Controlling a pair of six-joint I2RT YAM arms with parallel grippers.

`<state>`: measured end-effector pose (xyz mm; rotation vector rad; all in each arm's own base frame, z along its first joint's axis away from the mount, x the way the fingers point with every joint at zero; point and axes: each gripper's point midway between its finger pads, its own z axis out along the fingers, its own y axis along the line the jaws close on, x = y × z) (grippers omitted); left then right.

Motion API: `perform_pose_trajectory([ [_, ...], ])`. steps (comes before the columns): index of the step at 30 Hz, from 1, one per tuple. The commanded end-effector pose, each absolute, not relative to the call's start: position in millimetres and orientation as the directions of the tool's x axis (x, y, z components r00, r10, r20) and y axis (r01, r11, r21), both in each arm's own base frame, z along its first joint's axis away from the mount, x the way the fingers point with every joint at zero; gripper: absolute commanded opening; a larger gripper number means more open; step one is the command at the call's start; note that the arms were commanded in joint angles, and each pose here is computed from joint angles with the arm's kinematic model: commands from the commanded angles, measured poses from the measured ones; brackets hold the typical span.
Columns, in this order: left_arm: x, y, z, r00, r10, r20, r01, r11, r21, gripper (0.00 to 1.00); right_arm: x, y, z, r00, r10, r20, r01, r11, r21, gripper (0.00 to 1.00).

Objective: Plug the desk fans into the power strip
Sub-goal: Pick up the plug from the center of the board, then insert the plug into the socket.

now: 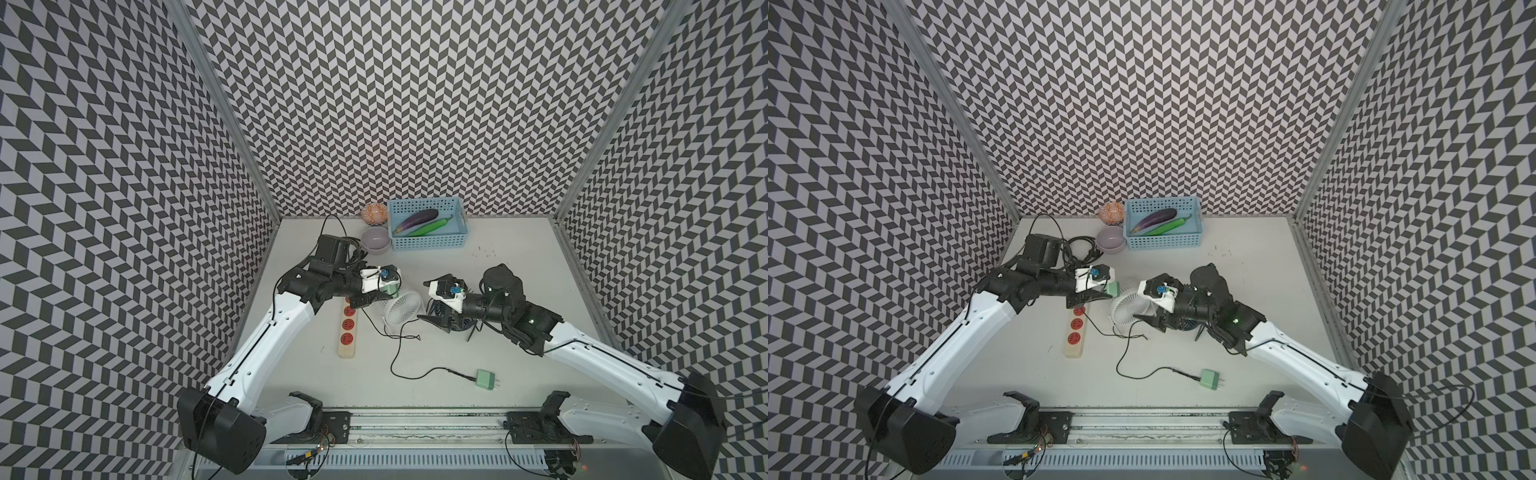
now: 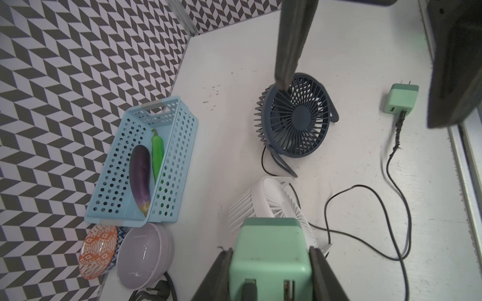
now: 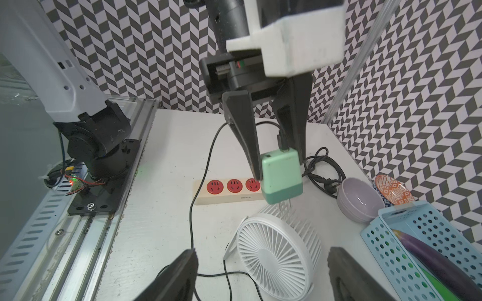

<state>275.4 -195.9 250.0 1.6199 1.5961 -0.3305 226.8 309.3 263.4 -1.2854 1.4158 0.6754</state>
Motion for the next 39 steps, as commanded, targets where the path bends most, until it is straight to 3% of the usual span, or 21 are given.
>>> perform_pose_trajectory([
  [1, 283.7, -185.4, 260.5, 0.203, 0.731, -0.651, 0.902, 0.119, 0.414, 0.0, 238.6, 292.4, 275.3, 0.12, -0.306, -0.944, -0.905, 0.356, -0.231, 0.95],
  [2, 286.5, -181.2, 259.0, 0.2, 0.742, -0.64, 0.901, 0.117, 0.417, 0.0, 243.0, 286.3, 273.7, 0.106, -0.309, -0.945, -0.896, 0.383, -0.225, 1.0],
  [22, 337.1, -111.4, 220.3, 0.203, 0.872, -0.445, 0.93, -0.029, 0.367, 0.0, 283.0, 174.8, 245.4, 0.003, -0.291, -0.957, -0.652, 0.724, -0.222, 1.0],
  [29, 347.6, -95.8, 188.1, 0.175, 0.914, -0.367, 0.952, -0.063, 0.298, 0.0, 275.2, 169.9, 229.8, 0.019, -0.252, -0.968, -0.641, 0.74, -0.205, 0.99],
  [39, 355.4, -89.7, 158.5, 0.178, 0.919, -0.353, 0.964, -0.091, 0.249, 0.0, 272.5, 144.2, 225.3, 0.031, -0.174, -0.984, -0.522, 0.837, -0.165, 1.0],
])
